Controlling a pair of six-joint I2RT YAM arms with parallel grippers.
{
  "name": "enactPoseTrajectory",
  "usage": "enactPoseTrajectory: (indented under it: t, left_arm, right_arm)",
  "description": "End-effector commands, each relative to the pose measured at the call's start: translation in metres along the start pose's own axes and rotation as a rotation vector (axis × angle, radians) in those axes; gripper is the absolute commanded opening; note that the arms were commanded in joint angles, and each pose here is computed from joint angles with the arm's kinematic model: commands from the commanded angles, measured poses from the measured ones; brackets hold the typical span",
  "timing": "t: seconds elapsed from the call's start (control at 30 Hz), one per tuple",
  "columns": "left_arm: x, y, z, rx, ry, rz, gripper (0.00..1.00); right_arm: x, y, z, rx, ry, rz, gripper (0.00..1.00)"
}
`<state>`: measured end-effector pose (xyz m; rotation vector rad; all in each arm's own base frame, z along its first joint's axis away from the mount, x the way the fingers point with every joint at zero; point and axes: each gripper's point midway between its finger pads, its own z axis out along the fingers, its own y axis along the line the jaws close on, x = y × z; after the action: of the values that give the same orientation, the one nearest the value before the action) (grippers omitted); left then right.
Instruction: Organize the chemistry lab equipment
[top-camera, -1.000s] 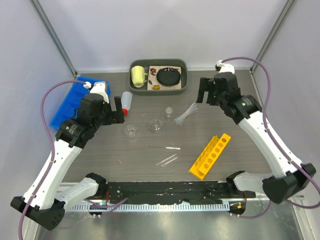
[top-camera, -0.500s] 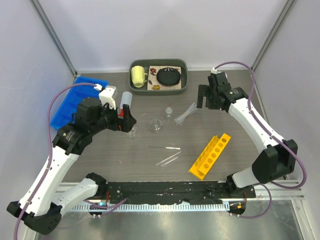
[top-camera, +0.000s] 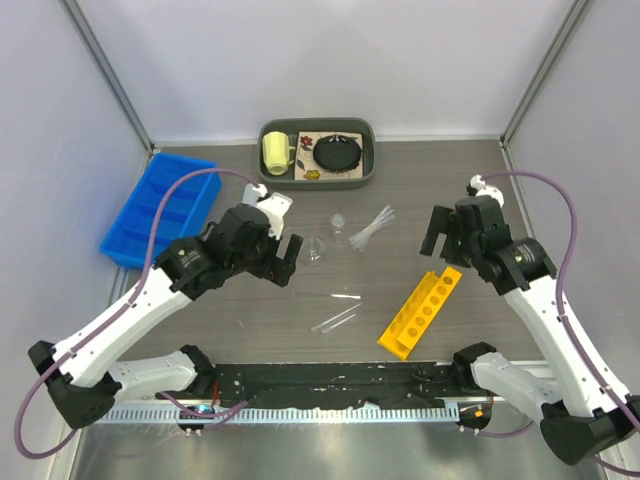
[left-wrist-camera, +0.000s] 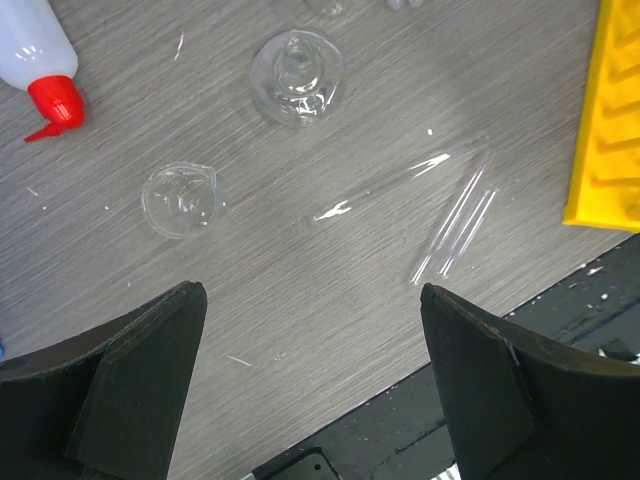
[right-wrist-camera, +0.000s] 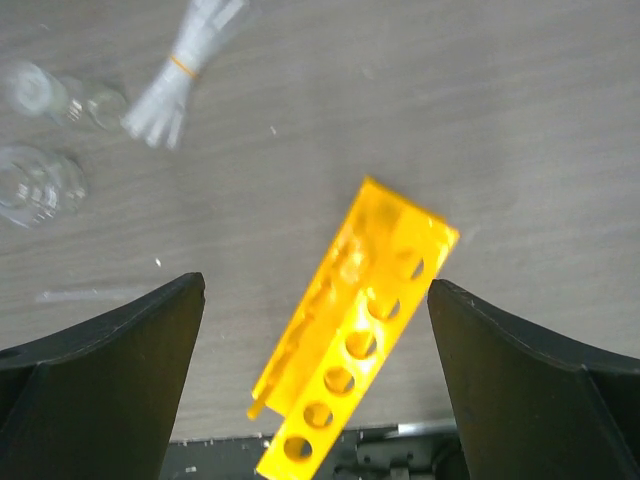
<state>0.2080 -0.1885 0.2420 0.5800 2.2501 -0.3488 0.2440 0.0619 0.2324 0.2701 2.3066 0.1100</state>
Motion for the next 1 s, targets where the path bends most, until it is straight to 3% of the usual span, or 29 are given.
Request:
enactPoseTrajectory:
  t: [0.0,0.47,0.87,0.97]
  left_arm:
    - [-0.005,-0.001,0.015,-0.044,-0.012,0.048,0.93]
    - [0.004,-0.028,0.032,0.096,0.001,0.069,0.93]
    - [0.009,-0.027,0.025,0.108,-0.01,0.061,0.93]
    - [0.01,-0.027,0.023,0.106,-0.011,0.061,0.93]
  right_arm:
    - [0.05,-0.021,-0.001,0.09,0.119,0.128,0.99]
    - [0.143,-0.039,0.025,0.188,0.316,0.33,0.94]
    - [0.158,-0.04,0.045,0.231,0.341,0.346,0.87]
    - [0.155,-0.041,0.05,0.247,0.338,0.333,0.77]
